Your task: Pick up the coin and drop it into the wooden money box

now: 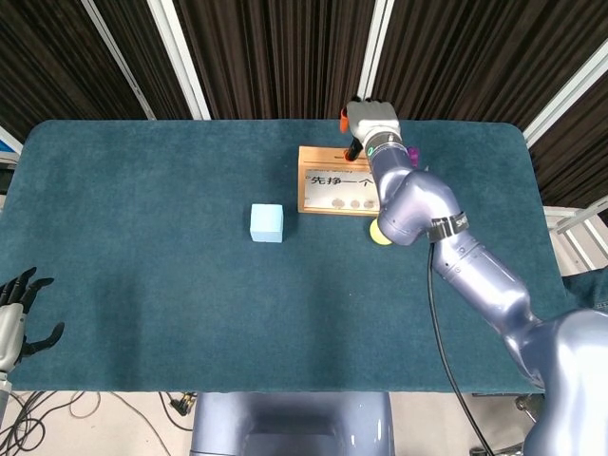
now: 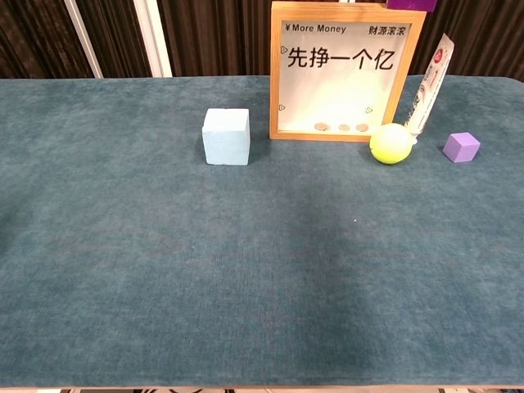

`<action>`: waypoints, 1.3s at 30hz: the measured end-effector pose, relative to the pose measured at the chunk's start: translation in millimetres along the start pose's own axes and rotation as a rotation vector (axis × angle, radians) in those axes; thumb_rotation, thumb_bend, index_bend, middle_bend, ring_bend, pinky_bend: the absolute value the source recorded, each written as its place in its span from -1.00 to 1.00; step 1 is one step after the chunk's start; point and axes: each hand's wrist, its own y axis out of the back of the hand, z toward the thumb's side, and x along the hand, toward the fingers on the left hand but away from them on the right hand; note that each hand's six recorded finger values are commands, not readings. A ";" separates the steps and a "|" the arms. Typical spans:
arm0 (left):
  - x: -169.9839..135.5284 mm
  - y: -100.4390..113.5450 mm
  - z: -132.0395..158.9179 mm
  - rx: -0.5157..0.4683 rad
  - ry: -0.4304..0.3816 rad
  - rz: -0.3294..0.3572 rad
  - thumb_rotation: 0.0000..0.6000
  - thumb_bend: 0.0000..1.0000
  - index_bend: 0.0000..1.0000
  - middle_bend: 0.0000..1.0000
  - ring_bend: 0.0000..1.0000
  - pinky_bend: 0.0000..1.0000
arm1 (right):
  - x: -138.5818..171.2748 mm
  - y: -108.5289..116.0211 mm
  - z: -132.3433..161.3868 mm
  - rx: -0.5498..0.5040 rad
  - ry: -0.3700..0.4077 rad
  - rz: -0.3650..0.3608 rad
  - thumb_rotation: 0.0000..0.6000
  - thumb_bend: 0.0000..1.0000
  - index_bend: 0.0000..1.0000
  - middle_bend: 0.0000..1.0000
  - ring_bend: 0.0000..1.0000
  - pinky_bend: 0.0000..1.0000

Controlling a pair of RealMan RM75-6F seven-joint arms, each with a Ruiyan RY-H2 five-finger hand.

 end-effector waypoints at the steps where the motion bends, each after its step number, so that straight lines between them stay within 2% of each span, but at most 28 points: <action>1: -0.1 0.0 0.1 0.001 -0.001 -0.001 1.00 -0.37 -0.60 -1.00 -1.00 -0.96 | 1.2 1.4 -0.1 0.003 0.010 -0.016 1.00 -0.15 -0.42 -1.00 -1.00 -1.00; 10: -1.0 1.2 0.4 -0.004 -0.006 0.004 1.00 -0.37 -0.60 -0.99 -1.00 -0.96 | 34.0 4.9 -9.4 0.095 0.098 -0.210 1.00 -0.15 -0.42 -1.00 -1.00 -1.00; 14: -1.4 1.5 1.4 -0.001 -0.014 0.006 1.00 -0.37 -0.60 -0.99 -1.00 -0.96 | 66.5 -8.8 -22.7 0.128 0.148 -0.309 1.00 -0.15 -0.44 -1.00 -1.00 -1.00; 19: -2.6 2.1 1.5 0.018 -0.024 0.008 1.00 -0.37 -0.60 -0.99 -1.00 -0.96 | 111.4 -31.6 -51.1 0.160 0.179 -0.426 1.00 -0.15 -0.57 -1.00 -1.00 -1.00; 24: -3.9 4.2 0.9 0.025 -0.028 0.020 1.00 -0.37 -0.59 -1.00 -1.00 -0.96 | 155.6 -63.6 -93.6 0.240 0.140 -0.532 1.00 -0.15 -0.65 -1.00 -1.00 -1.00; 28: -5.0 4.1 0.5 0.039 -0.033 0.023 1.00 -0.37 -0.59 -1.00 -1.00 -0.96 | 190.1 -97.5 -132.7 0.254 0.079 -0.586 1.00 -0.15 -0.67 -1.00 -1.00 -1.00; 33: -5.6 6.8 2.0 0.051 -0.044 0.041 1.00 -0.37 -0.62 -0.99 -1.00 -0.96 | 241.5 -157.6 -191.2 0.172 -0.017 -0.590 1.00 -0.15 -0.67 -1.00 -1.00 -1.00; 39: -8.0 11.5 5.1 0.080 -0.073 0.086 1.00 -0.37 -0.68 -1.00 -1.00 -0.96 | 285.2 -206.4 -245.2 0.123 -0.106 -0.595 1.00 -0.15 -0.67 -1.00 -1.00 -1.00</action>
